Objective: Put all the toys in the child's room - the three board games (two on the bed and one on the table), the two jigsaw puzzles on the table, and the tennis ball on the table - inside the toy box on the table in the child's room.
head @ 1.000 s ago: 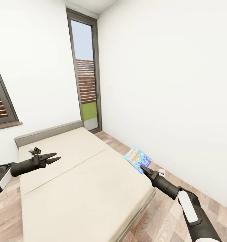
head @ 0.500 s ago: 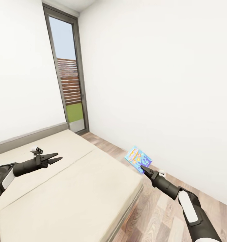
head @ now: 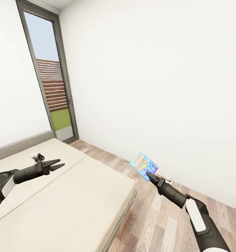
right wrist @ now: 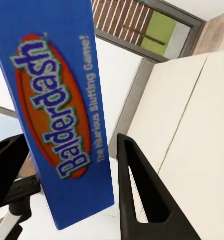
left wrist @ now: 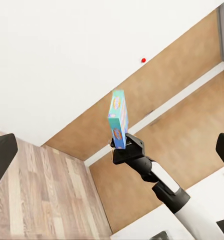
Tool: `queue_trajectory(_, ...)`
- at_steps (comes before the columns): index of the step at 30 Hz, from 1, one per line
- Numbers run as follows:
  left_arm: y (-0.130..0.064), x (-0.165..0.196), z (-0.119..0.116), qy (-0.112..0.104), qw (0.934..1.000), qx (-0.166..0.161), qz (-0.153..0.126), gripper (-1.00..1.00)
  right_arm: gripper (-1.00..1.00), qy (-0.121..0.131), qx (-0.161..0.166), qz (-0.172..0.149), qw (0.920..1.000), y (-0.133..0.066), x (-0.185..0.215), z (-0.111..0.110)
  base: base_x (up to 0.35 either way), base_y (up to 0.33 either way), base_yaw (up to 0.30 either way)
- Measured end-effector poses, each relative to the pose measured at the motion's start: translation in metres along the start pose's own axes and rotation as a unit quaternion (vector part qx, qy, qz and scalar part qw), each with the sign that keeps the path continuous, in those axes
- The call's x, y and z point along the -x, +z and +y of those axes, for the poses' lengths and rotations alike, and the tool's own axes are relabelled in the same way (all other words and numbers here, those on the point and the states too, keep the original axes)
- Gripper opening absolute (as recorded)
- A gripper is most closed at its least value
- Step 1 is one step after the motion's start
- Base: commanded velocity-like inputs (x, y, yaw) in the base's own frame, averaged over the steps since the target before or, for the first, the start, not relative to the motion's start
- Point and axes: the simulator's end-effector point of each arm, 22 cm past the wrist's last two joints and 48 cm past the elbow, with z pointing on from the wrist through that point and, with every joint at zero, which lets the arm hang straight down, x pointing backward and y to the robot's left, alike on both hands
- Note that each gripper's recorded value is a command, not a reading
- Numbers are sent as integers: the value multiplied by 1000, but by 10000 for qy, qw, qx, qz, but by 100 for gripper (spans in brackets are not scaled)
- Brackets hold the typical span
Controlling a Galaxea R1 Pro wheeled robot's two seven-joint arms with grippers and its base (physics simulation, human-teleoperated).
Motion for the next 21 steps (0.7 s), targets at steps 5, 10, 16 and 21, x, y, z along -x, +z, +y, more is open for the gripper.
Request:
queue_trajectory(5,0,0,0,3,10000,3,-1,100,-100,-3,-8,-1,10000,0,0,0,0,0,-285)
queue_trajectory(10,0,0,0,2,10000,4,0,100,-100,-5,-31,0,10000,0,0,-1,-12,0,-285)
queue_trajectory(16,1,0,0,-2,10000,-11,-3,100,-100,-4,-34,0,10000,0,0,-1,-81,-31,-285)
queue_trajectory(21,1,0,0,-2,10000,-17,-8,100,-100,-3,-21,-3,10000,0,0,-1,-14,-7,-285)
